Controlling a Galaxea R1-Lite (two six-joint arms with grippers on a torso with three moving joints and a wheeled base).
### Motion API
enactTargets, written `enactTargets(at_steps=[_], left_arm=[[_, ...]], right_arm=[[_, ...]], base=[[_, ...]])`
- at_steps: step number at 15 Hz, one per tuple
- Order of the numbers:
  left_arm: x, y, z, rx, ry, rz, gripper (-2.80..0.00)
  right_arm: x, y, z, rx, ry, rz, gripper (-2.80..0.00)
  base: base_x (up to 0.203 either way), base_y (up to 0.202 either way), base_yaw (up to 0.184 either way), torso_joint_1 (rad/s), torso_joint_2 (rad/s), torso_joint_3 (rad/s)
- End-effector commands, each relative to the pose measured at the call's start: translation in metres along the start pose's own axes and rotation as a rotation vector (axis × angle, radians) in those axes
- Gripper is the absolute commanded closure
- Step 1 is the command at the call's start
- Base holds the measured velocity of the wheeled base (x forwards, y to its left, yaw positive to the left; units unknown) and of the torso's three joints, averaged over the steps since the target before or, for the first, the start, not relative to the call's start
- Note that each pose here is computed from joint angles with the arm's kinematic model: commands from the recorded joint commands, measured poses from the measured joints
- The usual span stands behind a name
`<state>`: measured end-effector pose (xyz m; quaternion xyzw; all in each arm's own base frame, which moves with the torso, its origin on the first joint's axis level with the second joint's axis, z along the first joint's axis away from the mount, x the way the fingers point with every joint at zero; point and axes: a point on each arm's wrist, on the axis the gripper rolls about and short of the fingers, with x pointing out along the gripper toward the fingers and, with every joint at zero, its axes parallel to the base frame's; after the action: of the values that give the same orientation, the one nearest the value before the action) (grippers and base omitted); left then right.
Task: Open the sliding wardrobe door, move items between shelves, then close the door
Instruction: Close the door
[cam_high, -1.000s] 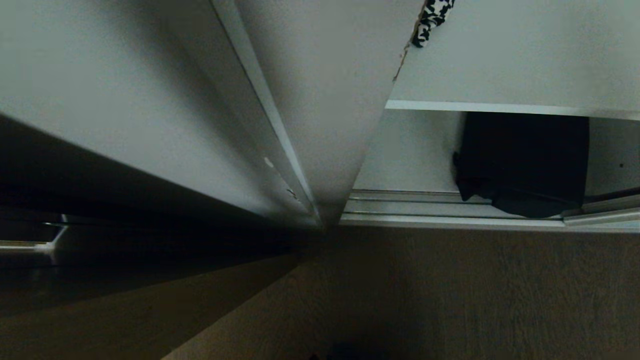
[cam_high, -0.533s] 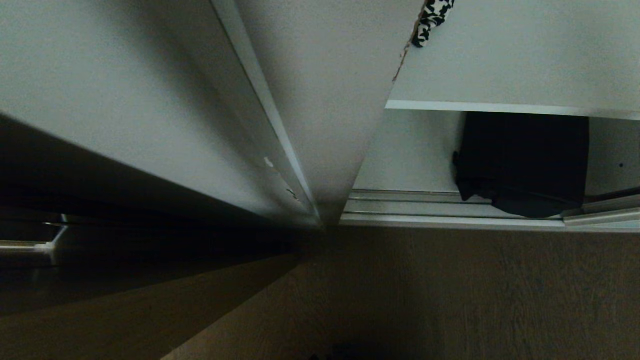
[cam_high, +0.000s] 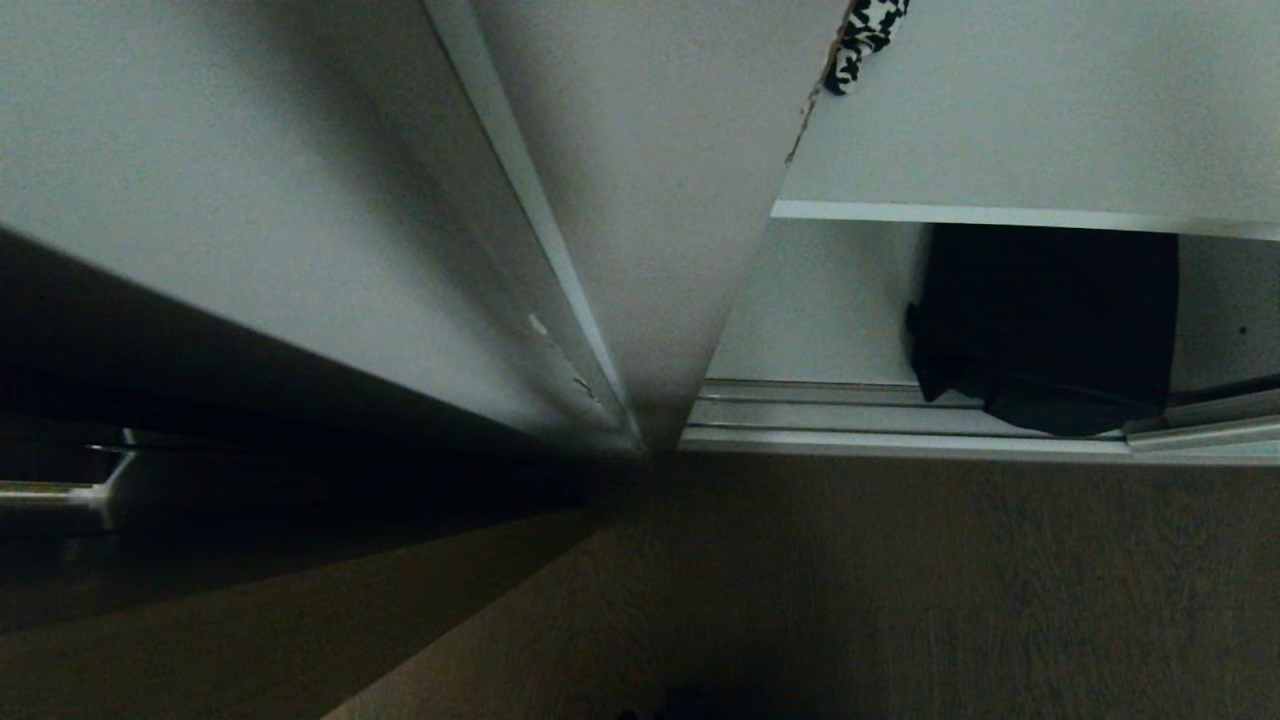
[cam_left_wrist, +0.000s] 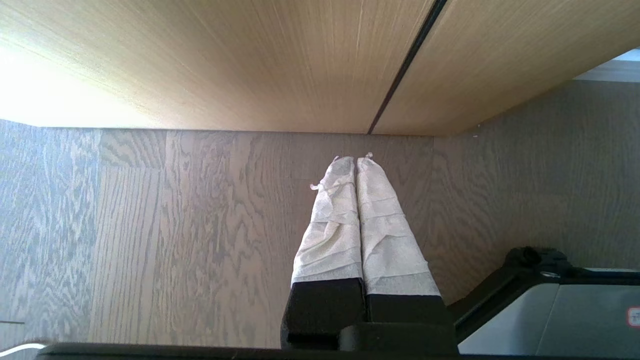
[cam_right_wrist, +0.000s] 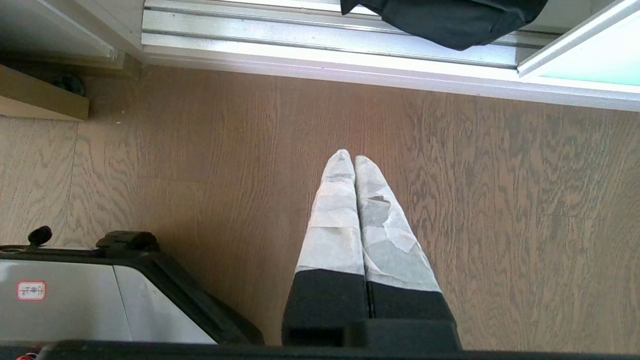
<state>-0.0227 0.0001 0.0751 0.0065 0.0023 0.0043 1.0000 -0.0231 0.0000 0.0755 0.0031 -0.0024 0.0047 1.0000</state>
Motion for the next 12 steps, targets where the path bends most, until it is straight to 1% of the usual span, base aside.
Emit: enactTargets(at_steps=[1,12], left_arm=[[0.0001,0.0,0.0002,-0.008,-0.001,-0.001,0.0],[0.0,0.0,0.0003,-0.011,-0.002,-0.001,0.0]], right_arm=[[0.0003,0.0,0.0001,0.0,0.003,0.001,0.0],[0.0003,0.0,0.0001,0.0,0.003,0.001,0.0]], base=[[0.0,0.0,0.0,0.0,0.0,0.0],[0.0,0.0,0.0,0.0,0.0,0.0]])
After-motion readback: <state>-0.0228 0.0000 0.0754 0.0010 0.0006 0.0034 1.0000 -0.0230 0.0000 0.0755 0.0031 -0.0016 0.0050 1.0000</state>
